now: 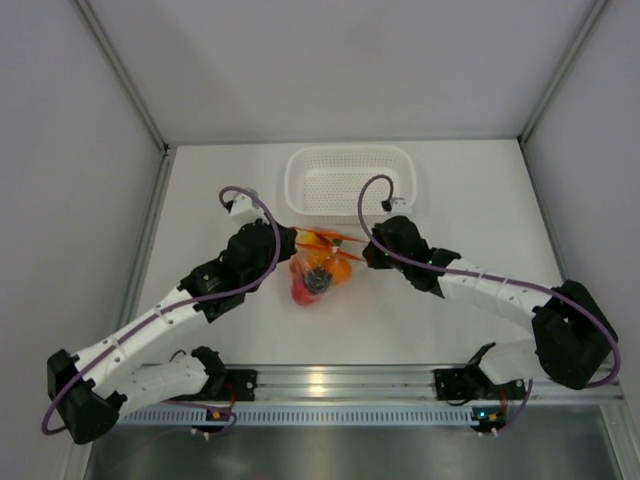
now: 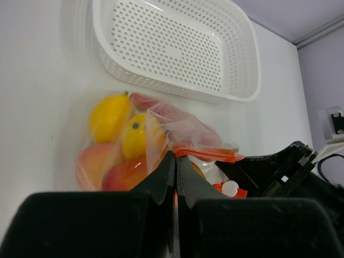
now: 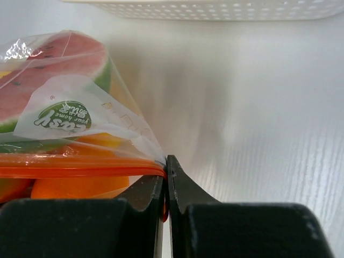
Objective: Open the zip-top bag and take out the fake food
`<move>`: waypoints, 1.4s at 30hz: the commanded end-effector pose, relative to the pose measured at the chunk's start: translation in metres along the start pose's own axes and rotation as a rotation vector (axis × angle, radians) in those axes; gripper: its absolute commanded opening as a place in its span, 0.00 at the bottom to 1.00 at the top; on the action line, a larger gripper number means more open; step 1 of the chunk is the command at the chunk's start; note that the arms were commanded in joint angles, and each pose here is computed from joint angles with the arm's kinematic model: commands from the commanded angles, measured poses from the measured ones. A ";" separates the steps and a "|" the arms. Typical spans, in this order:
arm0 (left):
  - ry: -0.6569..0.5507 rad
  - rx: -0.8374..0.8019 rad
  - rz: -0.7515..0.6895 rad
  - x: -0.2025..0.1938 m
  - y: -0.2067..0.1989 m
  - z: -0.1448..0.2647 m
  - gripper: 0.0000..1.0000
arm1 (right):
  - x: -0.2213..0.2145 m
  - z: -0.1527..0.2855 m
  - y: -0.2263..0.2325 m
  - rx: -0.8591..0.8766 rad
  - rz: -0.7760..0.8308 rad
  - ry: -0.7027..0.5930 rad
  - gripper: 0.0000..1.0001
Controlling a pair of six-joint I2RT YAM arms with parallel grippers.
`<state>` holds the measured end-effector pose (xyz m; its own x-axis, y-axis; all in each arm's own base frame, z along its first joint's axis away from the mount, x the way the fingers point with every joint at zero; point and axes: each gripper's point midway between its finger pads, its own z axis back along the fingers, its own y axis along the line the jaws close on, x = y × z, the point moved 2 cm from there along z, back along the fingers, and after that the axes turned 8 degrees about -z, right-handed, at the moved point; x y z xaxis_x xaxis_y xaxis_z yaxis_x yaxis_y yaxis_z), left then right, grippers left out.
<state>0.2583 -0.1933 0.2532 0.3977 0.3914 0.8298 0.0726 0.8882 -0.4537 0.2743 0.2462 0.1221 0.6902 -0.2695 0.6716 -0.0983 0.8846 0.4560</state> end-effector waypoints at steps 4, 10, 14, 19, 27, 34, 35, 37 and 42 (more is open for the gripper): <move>-0.123 0.042 -0.002 0.036 0.004 0.008 0.00 | 0.008 0.010 -0.036 -0.054 0.092 0.016 0.07; -0.007 -0.113 0.009 0.027 -0.037 0.003 0.00 | 0.034 0.047 0.038 0.232 0.186 -0.037 0.36; 0.000 -0.141 0.009 0.028 -0.047 0.006 0.00 | 0.057 0.076 0.065 0.329 0.272 -0.133 0.39; 0.000 -0.160 0.002 0.029 -0.052 0.009 0.00 | 0.070 0.109 0.090 0.404 0.344 -0.236 0.39; 0.006 -0.188 0.008 0.031 -0.059 0.013 0.00 | 0.057 0.099 0.120 0.445 0.472 -0.206 0.39; 0.032 -0.221 -0.004 0.027 -0.065 0.014 0.00 | 0.057 0.061 0.131 0.404 0.524 -0.232 0.53; 0.041 -0.228 -0.006 0.025 -0.066 0.014 0.00 | 0.061 0.059 0.134 0.394 0.526 -0.245 0.54; 0.043 -0.235 -0.005 0.026 -0.067 0.015 0.00 | 0.059 0.047 0.133 0.370 0.535 -0.245 0.57; 0.046 -0.247 -0.010 0.026 -0.069 0.017 0.00 | 0.054 0.028 0.134 0.343 0.561 -0.228 0.57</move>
<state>0.2476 -0.2332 0.2744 0.4906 0.3178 0.8114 0.2375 0.8471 -0.4754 0.2644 0.3228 0.1988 0.4016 0.1571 0.9022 -0.6326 0.7600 0.1493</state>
